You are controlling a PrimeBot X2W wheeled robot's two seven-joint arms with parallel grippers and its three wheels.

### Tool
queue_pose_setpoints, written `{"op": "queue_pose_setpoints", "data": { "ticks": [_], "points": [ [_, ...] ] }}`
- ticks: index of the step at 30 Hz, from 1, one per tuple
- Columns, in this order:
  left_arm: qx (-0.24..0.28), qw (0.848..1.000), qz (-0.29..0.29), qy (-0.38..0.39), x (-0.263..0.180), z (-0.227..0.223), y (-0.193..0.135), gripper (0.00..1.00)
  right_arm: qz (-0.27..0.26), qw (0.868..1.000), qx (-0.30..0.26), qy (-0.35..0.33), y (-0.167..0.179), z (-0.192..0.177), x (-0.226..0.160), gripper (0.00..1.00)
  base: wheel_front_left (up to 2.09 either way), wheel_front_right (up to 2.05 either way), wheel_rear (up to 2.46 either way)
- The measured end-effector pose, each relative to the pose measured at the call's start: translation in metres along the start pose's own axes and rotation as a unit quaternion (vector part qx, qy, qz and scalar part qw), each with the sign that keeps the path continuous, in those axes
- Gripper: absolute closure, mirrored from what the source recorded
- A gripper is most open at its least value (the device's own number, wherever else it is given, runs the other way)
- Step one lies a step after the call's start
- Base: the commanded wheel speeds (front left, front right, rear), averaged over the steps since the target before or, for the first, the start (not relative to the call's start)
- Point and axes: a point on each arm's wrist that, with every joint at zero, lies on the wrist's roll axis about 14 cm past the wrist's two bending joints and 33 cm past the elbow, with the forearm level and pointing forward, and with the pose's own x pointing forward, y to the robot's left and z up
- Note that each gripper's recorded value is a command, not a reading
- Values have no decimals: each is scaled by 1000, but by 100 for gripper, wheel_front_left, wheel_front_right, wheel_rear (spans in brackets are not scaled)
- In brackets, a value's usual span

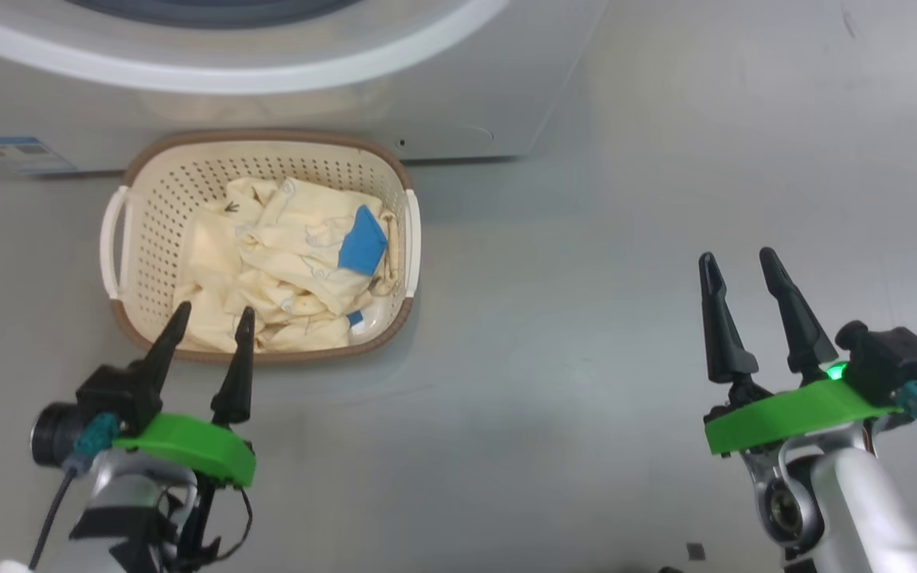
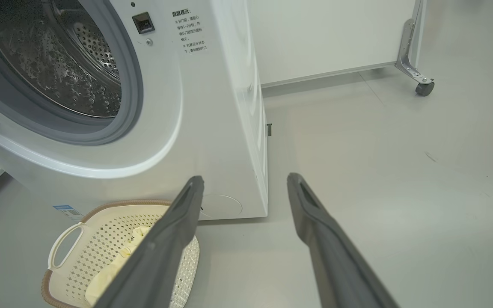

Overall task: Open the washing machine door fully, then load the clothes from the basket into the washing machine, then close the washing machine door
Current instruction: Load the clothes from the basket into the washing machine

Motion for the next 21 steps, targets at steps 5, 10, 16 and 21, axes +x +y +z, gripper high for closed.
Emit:
{"op": "queue_pose_setpoints", "data": {
  "ticks": [5, 10, 16, 21],
  "points": [
    [13, 999, -16, 32, 30, -21, 8, 0, -2, 1000, 5, 16, -3, -14, 15, 0, 0, 0, 0],
    [19, 997, -26, 74, 63, -49, 18, 0, -7, 999, 8, 35, -9, -32, 29, 0, 0, 0, 0],
    [14, 991, -29, 132, 91, -87, 27, 0, -9, 999, 8, 53, -14, -47, 39, 0, 0, 0, 0],
    [7, 984, -32, 173, 104, -116, 28, 0, -16, 998, 10, 68, -19, -57, 39, 0, 0, 0, 0]
  ]
}}
